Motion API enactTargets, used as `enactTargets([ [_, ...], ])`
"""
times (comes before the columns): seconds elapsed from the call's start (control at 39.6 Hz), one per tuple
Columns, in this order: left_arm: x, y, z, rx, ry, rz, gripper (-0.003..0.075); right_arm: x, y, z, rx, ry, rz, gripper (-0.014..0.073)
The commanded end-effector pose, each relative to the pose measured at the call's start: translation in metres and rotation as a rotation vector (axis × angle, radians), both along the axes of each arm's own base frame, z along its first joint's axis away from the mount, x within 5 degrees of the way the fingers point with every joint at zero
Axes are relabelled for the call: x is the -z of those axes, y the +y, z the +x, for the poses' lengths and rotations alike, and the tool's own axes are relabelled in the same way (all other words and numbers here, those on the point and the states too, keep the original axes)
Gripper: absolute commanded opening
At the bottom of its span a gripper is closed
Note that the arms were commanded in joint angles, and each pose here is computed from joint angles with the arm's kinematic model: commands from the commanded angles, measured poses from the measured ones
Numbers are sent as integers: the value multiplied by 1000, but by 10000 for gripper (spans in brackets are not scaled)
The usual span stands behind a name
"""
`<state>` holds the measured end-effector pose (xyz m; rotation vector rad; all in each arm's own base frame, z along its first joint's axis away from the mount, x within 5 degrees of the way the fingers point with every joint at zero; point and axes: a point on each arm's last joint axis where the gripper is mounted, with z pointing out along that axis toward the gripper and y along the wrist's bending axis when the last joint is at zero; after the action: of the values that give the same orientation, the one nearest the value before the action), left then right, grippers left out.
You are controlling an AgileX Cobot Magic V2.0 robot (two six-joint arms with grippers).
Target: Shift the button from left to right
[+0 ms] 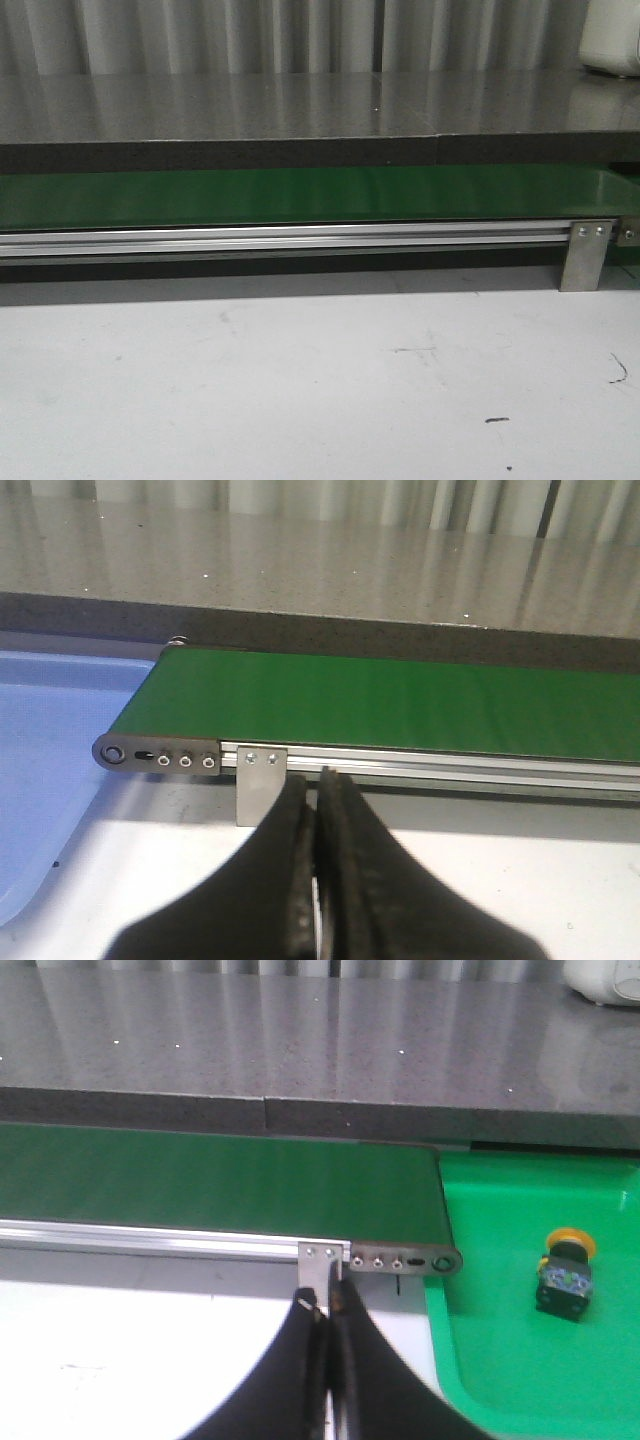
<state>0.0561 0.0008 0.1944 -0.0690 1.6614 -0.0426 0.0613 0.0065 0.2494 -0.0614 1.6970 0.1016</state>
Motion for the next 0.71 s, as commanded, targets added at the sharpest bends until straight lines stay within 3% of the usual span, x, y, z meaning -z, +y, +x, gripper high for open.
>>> enactTargets([
  [0.0,1,0,0,-1,-69,-10,-21,7,-2,-6,31,-110,12,-69],
  [0.25,1,0,0,-1,-67,-10,-21,52,-2,-6,36,-101,34,-69],
  [0.68,1,0,0,-1,-67,-10,-21,51,-2,-6,36,-105,34,-69],
])
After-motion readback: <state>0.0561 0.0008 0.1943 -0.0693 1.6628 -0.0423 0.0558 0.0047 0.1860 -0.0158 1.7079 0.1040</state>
